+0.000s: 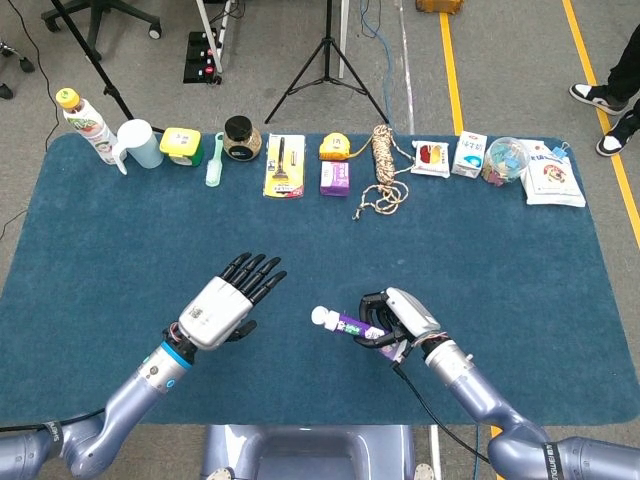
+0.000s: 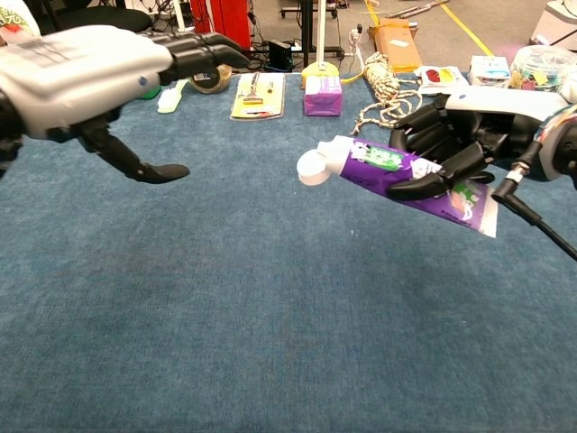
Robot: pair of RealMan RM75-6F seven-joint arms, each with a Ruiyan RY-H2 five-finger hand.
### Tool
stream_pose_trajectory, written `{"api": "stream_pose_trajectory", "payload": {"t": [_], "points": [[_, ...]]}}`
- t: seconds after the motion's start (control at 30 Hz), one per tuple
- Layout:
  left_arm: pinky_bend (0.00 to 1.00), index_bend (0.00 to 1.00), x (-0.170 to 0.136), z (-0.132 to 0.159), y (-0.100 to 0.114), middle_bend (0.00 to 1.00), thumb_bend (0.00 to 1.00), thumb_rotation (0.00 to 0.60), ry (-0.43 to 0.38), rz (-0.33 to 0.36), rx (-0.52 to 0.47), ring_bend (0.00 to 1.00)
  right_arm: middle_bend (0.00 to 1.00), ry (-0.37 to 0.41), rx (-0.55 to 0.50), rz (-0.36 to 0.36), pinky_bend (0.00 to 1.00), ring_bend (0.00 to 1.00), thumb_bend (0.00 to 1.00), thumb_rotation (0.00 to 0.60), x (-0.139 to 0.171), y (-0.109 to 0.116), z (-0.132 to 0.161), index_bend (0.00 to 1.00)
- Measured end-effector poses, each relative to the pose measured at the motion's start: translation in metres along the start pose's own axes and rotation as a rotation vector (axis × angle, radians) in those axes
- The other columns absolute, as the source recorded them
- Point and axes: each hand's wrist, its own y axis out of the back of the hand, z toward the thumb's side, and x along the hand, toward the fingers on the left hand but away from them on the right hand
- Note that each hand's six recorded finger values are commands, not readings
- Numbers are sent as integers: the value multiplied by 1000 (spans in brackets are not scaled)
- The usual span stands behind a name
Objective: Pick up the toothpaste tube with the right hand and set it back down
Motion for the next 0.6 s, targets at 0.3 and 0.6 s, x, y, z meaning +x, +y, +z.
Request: {"api": "stream_pose_trajectory", "payload": {"t": [0.3, 0.6], "points": [[52, 0, 20, 18, -9, 0, 259, 559, -25, 13, 33, 0, 760, 21, -48, 27, 963, 825, 250, 600, -4, -8, 11, 801], [49, 0, 33, 25, -11, 0, 260, 559, -26, 68, -2, 0, 760, 36, -110, 60, 964, 825, 251, 600, -8, -15, 20, 802]]}}
